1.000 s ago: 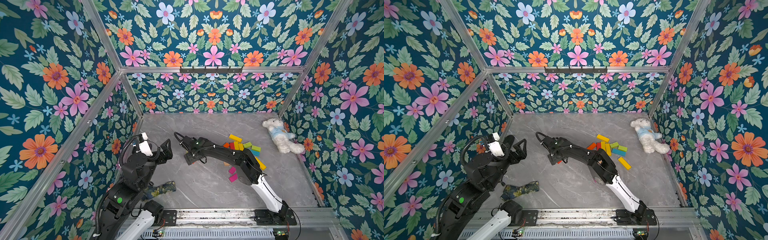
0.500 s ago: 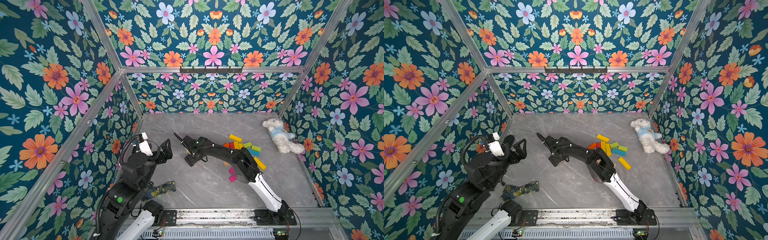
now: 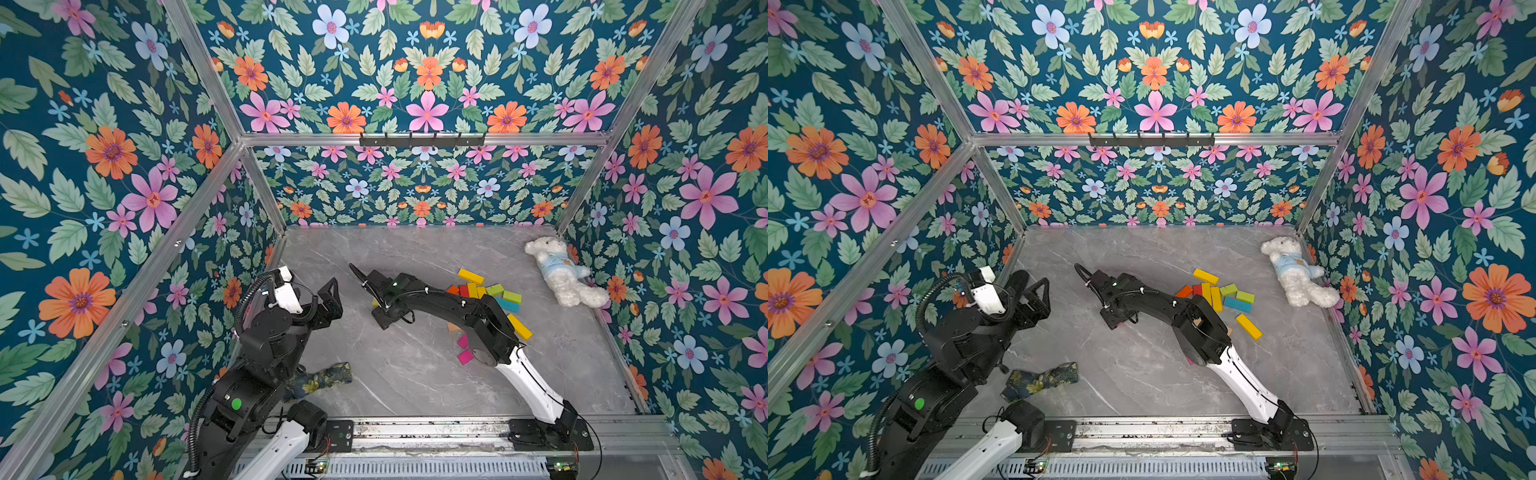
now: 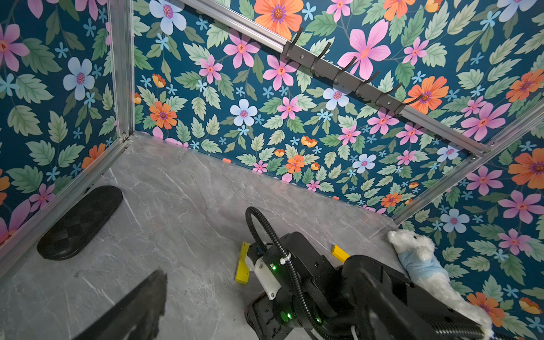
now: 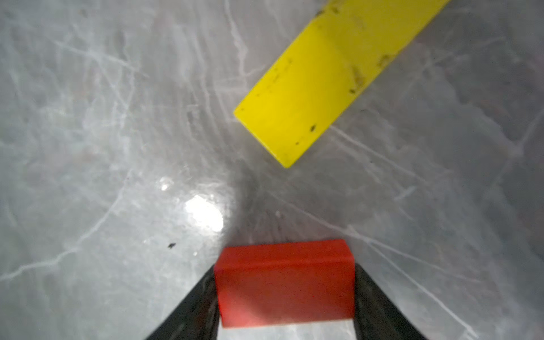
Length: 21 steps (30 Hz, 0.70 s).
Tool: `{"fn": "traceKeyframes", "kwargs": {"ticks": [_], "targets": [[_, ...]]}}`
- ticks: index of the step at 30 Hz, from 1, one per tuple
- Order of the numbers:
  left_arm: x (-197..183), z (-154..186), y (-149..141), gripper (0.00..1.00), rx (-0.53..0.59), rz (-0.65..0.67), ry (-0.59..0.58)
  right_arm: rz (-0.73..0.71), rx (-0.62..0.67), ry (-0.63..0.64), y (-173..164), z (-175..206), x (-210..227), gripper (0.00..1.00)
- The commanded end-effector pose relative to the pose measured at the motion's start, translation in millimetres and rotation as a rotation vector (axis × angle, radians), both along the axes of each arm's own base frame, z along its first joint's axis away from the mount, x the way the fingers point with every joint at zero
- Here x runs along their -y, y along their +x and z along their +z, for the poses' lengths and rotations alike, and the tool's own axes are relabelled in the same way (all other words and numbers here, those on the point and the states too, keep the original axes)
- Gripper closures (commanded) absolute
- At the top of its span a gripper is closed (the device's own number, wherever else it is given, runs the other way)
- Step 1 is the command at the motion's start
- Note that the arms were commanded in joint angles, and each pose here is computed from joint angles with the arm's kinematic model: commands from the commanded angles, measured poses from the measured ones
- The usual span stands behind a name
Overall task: Assemble the letter h with building blocks
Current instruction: Pick up the building block from the center of the board.
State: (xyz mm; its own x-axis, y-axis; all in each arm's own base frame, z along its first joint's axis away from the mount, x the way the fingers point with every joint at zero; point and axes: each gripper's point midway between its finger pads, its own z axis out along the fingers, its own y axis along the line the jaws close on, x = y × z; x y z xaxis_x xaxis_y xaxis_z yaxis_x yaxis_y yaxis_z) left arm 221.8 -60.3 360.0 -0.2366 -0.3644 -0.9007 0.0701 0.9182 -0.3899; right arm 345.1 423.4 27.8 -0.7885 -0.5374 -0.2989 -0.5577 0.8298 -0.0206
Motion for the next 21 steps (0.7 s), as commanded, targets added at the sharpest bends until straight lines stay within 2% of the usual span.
{"fn": "traceKeyframes", "kwargs": {"ticks": [1, 7, 16, 21], "targets": [[-3, -2, -2, 0.01, -0.005, 0.005, 0.028, -0.253, 0.010, 0.002, 7, 8, 12, 0.36], [-4, 0, -6, 0.01, 0.005, -0.002, 0.027, -0.450, 0.014, 0.051, 3, 15, 7, 0.37], [-6, 2, -12, 0.01, 0.020, -0.013, 0.018, -0.589, -0.009, 0.078, -6, 8, -5, 0.36], [-6, 4, -13, 0.01, 0.023, -0.015, 0.015, -0.616, -0.007, 0.077, -3, 4, -8, 0.35]]}}
